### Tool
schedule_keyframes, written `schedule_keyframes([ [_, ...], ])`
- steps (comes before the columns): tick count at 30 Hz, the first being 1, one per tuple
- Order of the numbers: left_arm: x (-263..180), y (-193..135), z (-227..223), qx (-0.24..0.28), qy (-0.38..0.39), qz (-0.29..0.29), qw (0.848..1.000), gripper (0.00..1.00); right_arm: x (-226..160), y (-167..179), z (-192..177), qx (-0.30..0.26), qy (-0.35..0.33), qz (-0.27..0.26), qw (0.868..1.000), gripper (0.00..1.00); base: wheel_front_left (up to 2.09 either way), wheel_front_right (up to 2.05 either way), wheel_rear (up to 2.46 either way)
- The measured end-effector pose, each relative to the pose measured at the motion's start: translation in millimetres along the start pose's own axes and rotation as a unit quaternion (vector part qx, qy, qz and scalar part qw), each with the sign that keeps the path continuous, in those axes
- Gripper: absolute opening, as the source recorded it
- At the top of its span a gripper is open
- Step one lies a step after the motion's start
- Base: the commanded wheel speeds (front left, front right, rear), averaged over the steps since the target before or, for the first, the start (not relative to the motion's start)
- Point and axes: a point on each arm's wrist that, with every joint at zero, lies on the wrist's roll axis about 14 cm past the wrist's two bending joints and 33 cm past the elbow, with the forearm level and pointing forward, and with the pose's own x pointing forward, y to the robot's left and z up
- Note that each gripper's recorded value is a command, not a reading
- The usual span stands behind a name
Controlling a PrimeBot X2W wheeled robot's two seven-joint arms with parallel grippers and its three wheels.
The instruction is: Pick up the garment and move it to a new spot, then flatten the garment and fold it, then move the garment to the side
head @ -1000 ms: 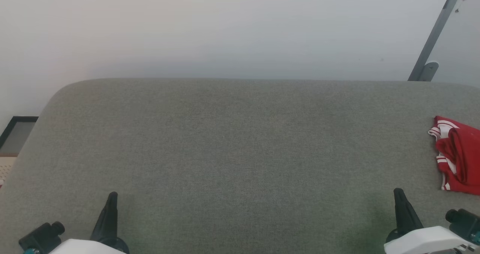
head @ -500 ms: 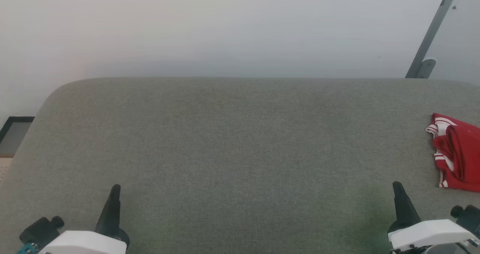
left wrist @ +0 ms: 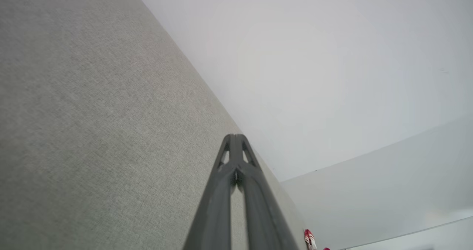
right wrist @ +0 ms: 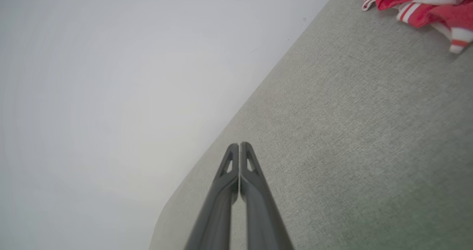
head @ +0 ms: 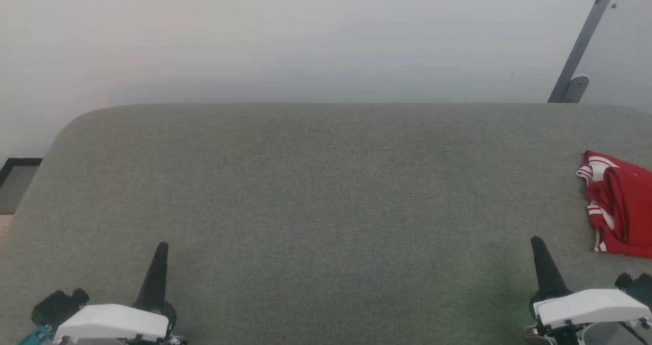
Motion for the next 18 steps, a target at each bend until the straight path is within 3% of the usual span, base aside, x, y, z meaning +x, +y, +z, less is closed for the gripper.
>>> schedule_keyframes([
  [18, 10.5, -8.6, -8.7, -0.087, 0.013, -0.006, 0.996, 0.0, 5.3, 5.8, 3.5, 0.099, 0.002, 0.008, 0.995, 0.0, 0.0, 0.0, 0.0],
])
